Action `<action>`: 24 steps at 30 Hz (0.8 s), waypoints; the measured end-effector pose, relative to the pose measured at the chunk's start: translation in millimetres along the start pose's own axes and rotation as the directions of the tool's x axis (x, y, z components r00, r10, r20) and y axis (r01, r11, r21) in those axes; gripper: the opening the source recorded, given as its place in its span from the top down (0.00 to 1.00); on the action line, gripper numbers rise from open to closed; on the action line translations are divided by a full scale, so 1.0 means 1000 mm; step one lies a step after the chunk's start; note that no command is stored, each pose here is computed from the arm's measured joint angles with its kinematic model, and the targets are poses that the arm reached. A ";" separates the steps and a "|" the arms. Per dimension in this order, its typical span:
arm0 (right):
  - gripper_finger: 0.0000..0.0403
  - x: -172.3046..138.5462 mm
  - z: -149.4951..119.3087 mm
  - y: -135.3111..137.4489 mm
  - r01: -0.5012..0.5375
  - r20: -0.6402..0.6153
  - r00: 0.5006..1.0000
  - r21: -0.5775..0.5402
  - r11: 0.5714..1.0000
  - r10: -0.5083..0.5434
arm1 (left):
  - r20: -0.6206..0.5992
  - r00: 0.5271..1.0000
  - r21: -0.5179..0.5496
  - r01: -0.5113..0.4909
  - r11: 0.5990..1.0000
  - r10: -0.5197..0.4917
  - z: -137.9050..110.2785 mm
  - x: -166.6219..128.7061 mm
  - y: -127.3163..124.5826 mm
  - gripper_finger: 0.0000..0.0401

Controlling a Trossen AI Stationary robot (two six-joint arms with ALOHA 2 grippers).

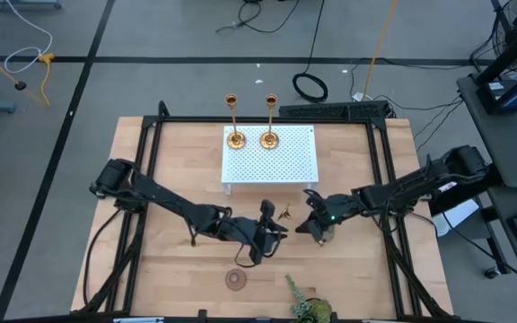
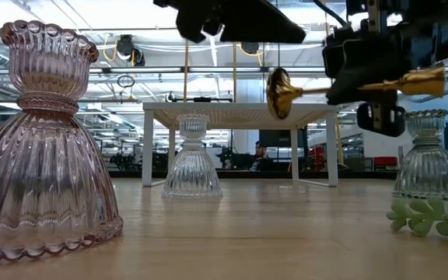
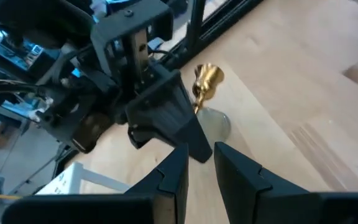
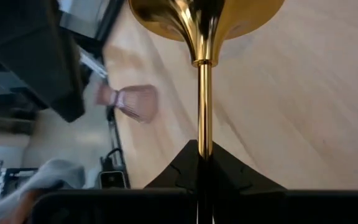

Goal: Pick & Place candle stick holders
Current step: Put the gold candle holder on the shelf

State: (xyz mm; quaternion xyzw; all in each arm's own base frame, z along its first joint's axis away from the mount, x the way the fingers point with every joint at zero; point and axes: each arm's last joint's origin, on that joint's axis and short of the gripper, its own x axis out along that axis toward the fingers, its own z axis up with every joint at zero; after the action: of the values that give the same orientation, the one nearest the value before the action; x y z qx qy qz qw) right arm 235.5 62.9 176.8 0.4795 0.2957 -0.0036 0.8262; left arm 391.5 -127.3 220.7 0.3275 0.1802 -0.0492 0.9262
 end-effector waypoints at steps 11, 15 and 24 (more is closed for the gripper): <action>0.98 0.001 -0.002 0.011 -0.117 -0.014 0.993 -0.012 0.993 0.117 | -0.001 1.000 -0.061 -0.008 0.998 0.008 -0.006 0.004 0.013 0.79; 0.98 0.004 -0.003 0.010 -0.119 -0.016 0.993 -0.003 0.993 0.118 | 0.014 1.000 -0.077 -0.024 0.997 0.025 -0.004 0.005 0.018 0.79; 0.98 0.003 0.003 0.011 -0.146 -0.007 0.989 0.001 0.989 0.146 | 0.049 0.999 -0.084 0.003 0.996 0.001 0.001 0.006 0.026 0.79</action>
State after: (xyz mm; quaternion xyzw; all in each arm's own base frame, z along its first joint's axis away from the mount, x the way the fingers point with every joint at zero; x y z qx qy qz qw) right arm 242.6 66.8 185.2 0.5002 0.2628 0.0582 0.8230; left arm 403.3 -107.6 234.5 0.2868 0.1597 -0.0500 0.9433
